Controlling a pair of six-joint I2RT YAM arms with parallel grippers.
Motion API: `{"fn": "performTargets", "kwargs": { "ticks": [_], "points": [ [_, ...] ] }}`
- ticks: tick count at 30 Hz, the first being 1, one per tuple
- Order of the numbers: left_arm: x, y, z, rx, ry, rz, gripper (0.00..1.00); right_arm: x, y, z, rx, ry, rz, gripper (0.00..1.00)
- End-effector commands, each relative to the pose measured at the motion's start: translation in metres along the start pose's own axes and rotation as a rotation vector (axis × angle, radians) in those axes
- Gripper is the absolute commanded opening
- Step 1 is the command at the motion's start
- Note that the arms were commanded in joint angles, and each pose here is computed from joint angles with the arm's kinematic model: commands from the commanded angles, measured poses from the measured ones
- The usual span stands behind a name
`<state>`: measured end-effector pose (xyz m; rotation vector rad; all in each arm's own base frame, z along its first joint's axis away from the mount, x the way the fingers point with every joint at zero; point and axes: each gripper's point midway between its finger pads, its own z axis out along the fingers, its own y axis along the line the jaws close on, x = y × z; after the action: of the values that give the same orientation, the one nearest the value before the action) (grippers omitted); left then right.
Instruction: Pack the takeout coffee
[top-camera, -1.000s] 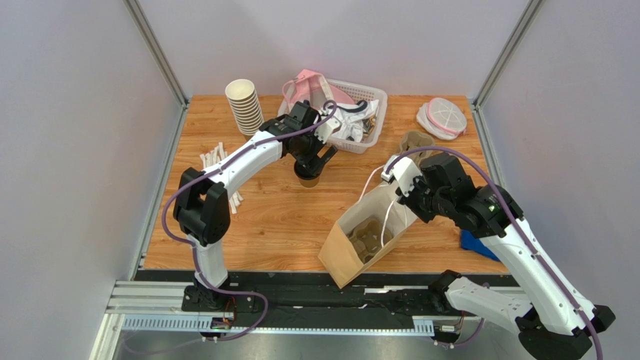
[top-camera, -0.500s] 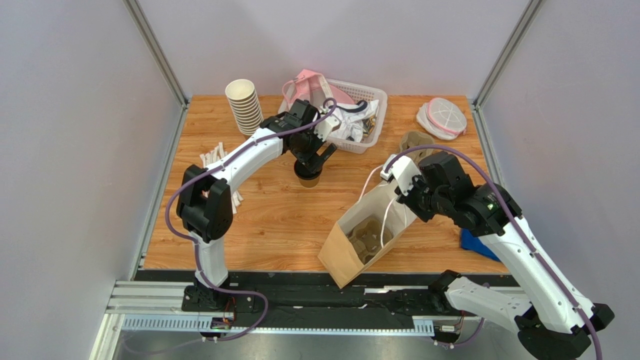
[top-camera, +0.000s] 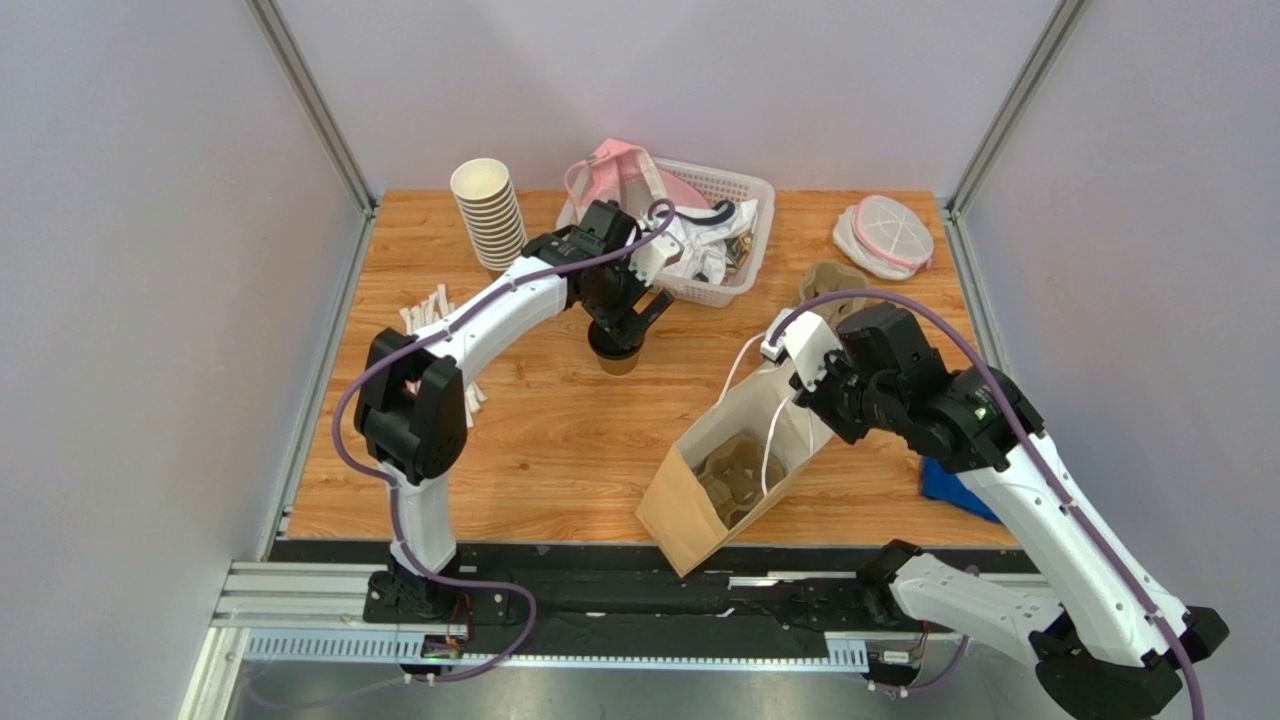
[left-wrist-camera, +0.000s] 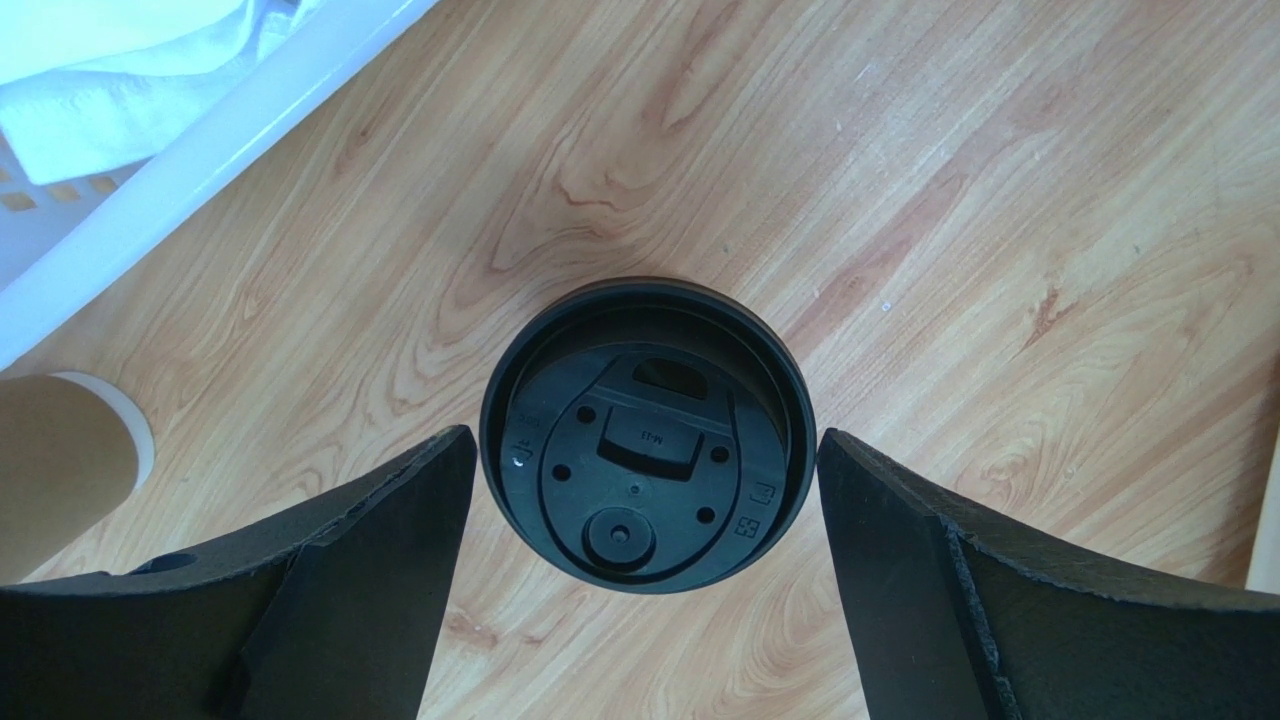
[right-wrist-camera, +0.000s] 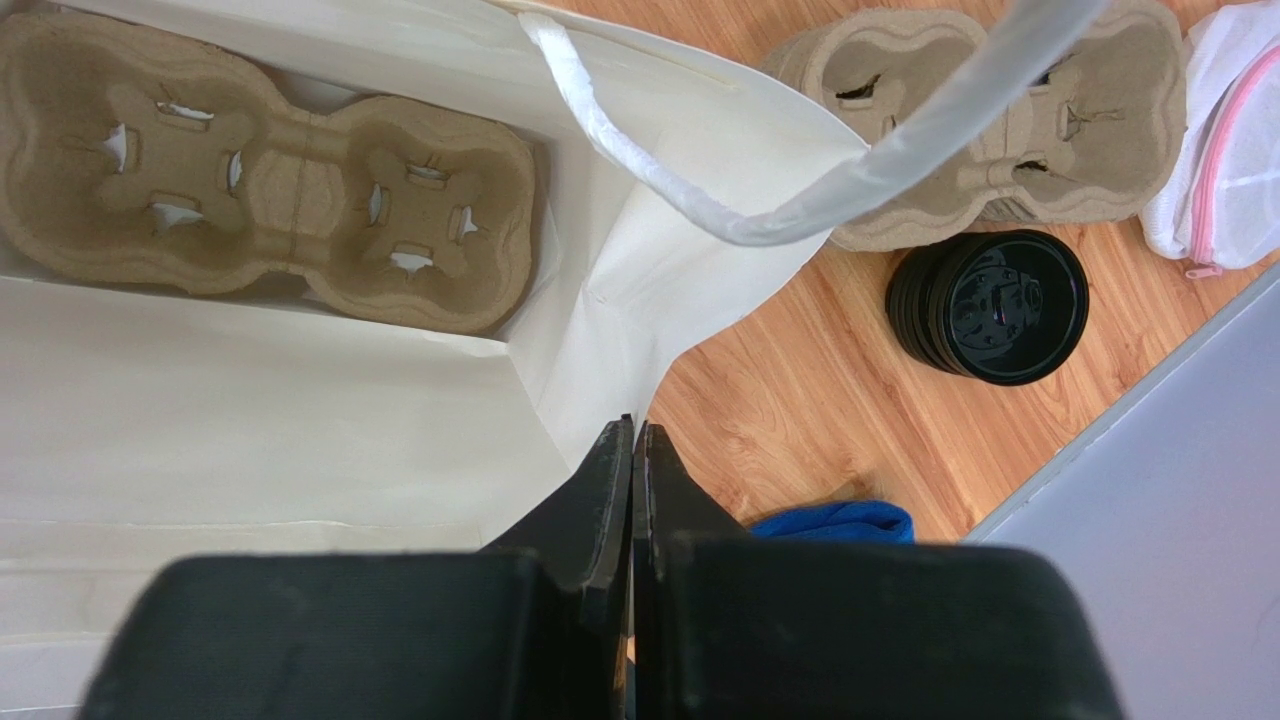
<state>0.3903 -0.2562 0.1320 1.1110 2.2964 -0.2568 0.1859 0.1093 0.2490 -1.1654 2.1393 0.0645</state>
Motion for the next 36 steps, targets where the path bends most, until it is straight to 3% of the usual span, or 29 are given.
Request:
{"fn": "performTargets", "kwargs": {
  "ticks": [1,22,28,31,36],
  "points": [
    [0.005,0.000,0.008,0.015,0.011,0.019,0.93,-0.002,0.001,0.001,-0.013,0.006,0.020,0.00],
    [0.011,-0.001,0.011,0.025,-0.010,-0.008,0.87,-0.004,0.000,0.001,-0.012,0.008,0.012,0.00],
    [0.018,0.001,0.017,0.012,0.004,0.000,0.82,-0.005,0.000,0.000,-0.011,0.006,0.014,0.00],
    [0.022,-0.001,0.018,0.023,0.013,0.004,0.76,-0.006,0.000,0.000,-0.013,0.003,0.017,0.00],
    [0.027,-0.009,0.009,0.058,0.025,0.008,0.56,-0.011,0.001,-0.002,-0.026,-0.007,0.023,0.00]
  ]
}}
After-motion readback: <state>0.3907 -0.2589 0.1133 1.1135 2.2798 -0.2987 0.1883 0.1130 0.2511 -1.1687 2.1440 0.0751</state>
